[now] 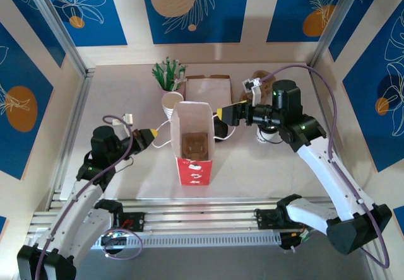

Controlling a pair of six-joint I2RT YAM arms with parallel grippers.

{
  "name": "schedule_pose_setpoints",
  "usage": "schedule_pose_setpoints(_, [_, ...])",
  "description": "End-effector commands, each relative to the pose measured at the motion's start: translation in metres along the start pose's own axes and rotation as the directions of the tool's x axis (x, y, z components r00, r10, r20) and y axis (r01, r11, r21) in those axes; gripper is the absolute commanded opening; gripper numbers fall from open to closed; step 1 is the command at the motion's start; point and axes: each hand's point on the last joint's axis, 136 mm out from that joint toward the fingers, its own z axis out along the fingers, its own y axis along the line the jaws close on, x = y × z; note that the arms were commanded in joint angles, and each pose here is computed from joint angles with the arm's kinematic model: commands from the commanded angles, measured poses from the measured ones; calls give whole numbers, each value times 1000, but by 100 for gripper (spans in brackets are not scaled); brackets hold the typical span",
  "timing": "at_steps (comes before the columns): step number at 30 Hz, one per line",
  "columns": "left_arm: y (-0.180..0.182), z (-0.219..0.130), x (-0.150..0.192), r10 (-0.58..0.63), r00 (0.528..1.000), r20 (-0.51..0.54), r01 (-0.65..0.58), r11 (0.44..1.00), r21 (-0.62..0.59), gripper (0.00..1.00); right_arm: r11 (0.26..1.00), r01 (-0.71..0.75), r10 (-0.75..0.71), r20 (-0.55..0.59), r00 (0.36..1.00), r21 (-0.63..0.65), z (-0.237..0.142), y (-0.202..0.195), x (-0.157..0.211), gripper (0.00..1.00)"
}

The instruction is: Pack the takeout coffee

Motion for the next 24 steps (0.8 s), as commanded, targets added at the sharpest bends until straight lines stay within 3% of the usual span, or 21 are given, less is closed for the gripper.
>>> schedule_pose_setpoints(1, [-11, -4, -4, 44, 999, 9, -44, 999, 9, 0, 995, -85, 89, -68, 994, 60, -3, -6, 7, 86])
schedule_pose_setpoints(3, [-13, -6, -4, 50, 999, 11, -50, 999, 10, 0, 973, -58, 64, -21, 998, 224, -16, -27, -1, 86])
schedule_pose_setpoints(7, [-16, -13, -3, 58, 998, 21, -58, 998, 5, 0, 858, -66, 55, 36, 998, 509, -48, -73, -11, 87])
schedule_pose_setpoints(10, [-18, -15, -3, 50, 999, 22, -50, 999, 3, 0, 742, -116, 119, 40, 992, 660, -64, -106, -6, 100])
schedule_pose_setpoints(11, [-18, -16, -3, 45, 999, 22, -45, 999, 3, 0, 696, -131, 144, 41, 989, 706, -69, -117, -3, 99])
schedule_pose_setpoints(20, [-18, -23, -2, 25, 999, 23, -24, 999, -27, 0, 411, -264, 396, 90, 914, 872, -90, -177, 32, 99])
schedule_pose_setpoints(24, [-17, -24, -2, 17, 1000, 23, -17, 999, -36, 0, 377, -268, 435, 86, 896, 887, -90, -194, 39, 99])
